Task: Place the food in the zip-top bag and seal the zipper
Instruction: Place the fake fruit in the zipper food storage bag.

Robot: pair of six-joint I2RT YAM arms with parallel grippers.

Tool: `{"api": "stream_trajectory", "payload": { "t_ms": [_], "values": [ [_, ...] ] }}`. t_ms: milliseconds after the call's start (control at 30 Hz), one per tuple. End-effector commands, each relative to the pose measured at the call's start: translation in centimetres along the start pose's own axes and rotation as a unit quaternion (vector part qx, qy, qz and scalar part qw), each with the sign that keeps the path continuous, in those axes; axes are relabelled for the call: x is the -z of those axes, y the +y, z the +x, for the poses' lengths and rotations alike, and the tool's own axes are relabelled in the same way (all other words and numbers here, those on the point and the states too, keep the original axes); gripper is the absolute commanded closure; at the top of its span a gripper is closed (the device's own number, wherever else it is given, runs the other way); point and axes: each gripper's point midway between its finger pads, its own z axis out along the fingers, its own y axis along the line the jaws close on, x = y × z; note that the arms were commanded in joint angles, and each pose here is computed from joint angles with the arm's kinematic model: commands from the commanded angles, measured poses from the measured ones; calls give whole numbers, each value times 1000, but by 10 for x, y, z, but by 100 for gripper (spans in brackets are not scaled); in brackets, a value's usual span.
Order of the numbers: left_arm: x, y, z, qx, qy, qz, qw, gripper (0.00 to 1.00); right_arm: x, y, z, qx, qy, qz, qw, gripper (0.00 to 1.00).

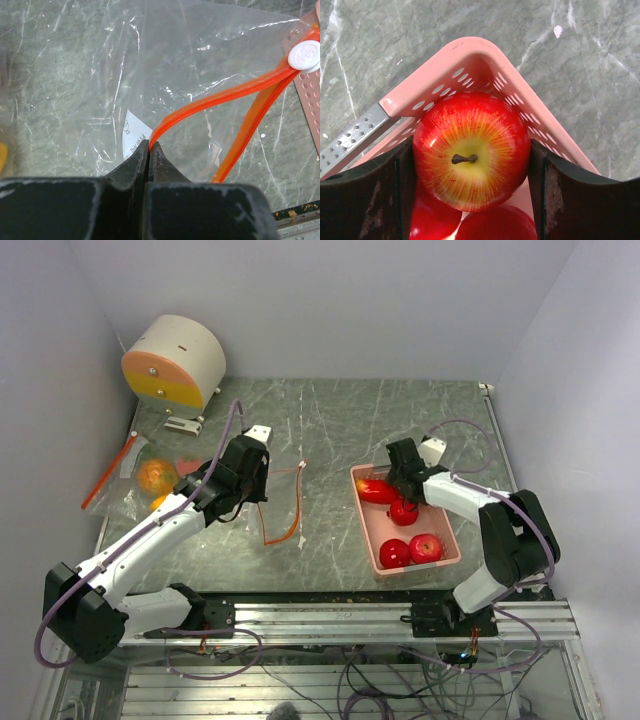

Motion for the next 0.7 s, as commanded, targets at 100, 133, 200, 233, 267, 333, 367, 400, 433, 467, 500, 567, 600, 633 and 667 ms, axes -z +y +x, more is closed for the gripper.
{"api": "stream_trajectory", "payload": {
  "t_ms": [100,133,200,233,267,333,367,400,433,467,500,567,600,633,667],
  "values": [
    [3,-2,-4,-1,-13,6,1000,93,18,-1,-23,-25,-34,-23,999,43],
    [3,-2,-4,-1,-13,6,1000,93,24,3,-26,-25,-31,-41,998,45],
    [2,-2,-3,-1,-12,7,1000,93,41,14,-29,-19,-31,-78,996,47],
    [1,-3,-3,0,-11,7,1000,93,53,23,-31,-15,-33,-103,994,47],
    [1,-3,-3,0,-12,8,1000,93,70,35,-33,-7,-39,-136,990,48],
    [2,-3,-4,0,-12,9,1000,93,123,76,-28,20,-49,-247,967,51],
    [2,-3,-4,0,-13,9,1000,93,155,98,-21,37,-47,-316,947,53],
    [2,-3,-3,0,-12,8,1000,93,184,117,-13,51,-45,-375,925,53],
    [2,-3,-4,0,-12,9,1000,93,213,132,-2,64,-41,-432,899,54],
    [2,-4,-5,0,-12,9,1000,93,242,145,4,71,-45,-489,868,56],
    [2,-6,-6,0,-11,14,1000,93,267,155,18,82,-40,-541,836,57],
    [1,-9,-6,1,-8,20,1000,93,316,170,29,92,-51,-639,762,59],
    [1,-11,-6,2,-6,25,1000,93,329,174,36,100,-51,-664,739,59],
    [0,-14,-7,3,-5,32,999,93,337,178,42,106,-55,-680,724,59],
    [0,-17,-7,4,-4,38,999,93,339,183,48,113,-57,-688,715,59]
  ]
}}
